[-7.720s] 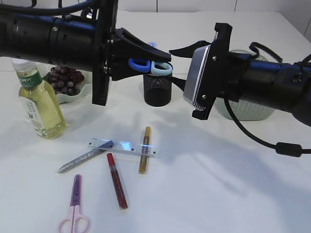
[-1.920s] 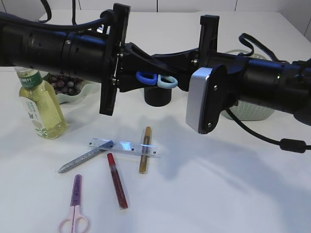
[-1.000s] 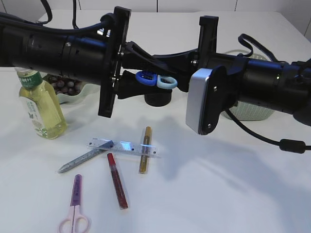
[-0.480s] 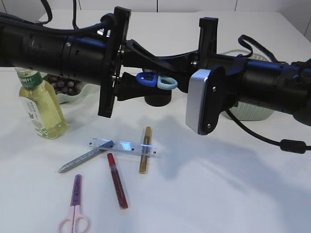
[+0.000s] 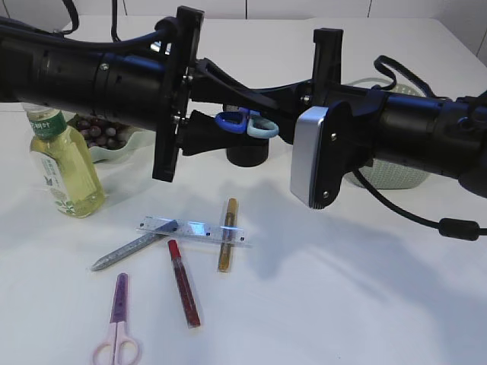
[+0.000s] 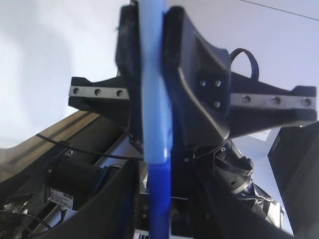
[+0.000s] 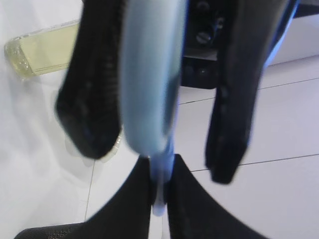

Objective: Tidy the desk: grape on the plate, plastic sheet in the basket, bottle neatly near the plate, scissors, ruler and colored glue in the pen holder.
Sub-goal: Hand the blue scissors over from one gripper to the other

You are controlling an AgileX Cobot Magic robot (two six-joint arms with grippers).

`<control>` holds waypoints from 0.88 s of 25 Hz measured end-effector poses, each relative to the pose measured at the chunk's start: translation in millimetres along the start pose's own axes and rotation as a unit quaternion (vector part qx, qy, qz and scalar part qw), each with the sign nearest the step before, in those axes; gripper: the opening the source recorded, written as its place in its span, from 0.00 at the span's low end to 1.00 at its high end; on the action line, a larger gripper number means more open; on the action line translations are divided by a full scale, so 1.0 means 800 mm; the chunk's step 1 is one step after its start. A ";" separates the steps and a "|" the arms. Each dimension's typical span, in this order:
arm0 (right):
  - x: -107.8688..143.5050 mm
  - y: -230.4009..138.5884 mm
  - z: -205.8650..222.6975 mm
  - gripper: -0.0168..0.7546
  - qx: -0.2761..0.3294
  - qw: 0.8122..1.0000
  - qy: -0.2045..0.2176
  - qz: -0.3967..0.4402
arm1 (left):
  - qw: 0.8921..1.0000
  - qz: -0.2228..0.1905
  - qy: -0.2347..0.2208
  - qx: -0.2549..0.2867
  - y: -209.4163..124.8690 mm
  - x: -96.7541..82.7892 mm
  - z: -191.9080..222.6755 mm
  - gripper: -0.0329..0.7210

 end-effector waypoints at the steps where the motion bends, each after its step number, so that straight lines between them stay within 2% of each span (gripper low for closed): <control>1: 0.000 -0.001 0.000 0.12 0.001 1.000 -0.001 0.001 | 1.000 0.001 -0.001 0.000 -0.001 -0.001 0.000 0.37; 5: -0.001 -0.002 0.000 0.12 0.005 1.000 -0.002 0.005 | 1.000 0.010 -0.001 -0.001 -0.005 -0.007 -0.004 0.37; 17: -0.001 -0.003 0.000 0.12 0.006 1.000 -0.003 0.006 | 0.999 0.007 0.016 -0.028 0.014 0.002 -0.030 0.37; 22: 0.000 -0.004 0.000 0.12 0.008 1.000 0.000 0.006 | 0.999 0.002 0.010 -0.043 0.024 0.001 -0.042 0.37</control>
Point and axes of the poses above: a point on each arm's last joint axis where the gripper is mounted, z pointing out along that axis toward the gripper, x along the wrist's bending axis when the last joint is at zero, y = z × x, the point moved 8 cm from there along z, pointing out along that axis toward the gripper, and after that the axes turned 1 degree about -z, right-handed, at the moved point
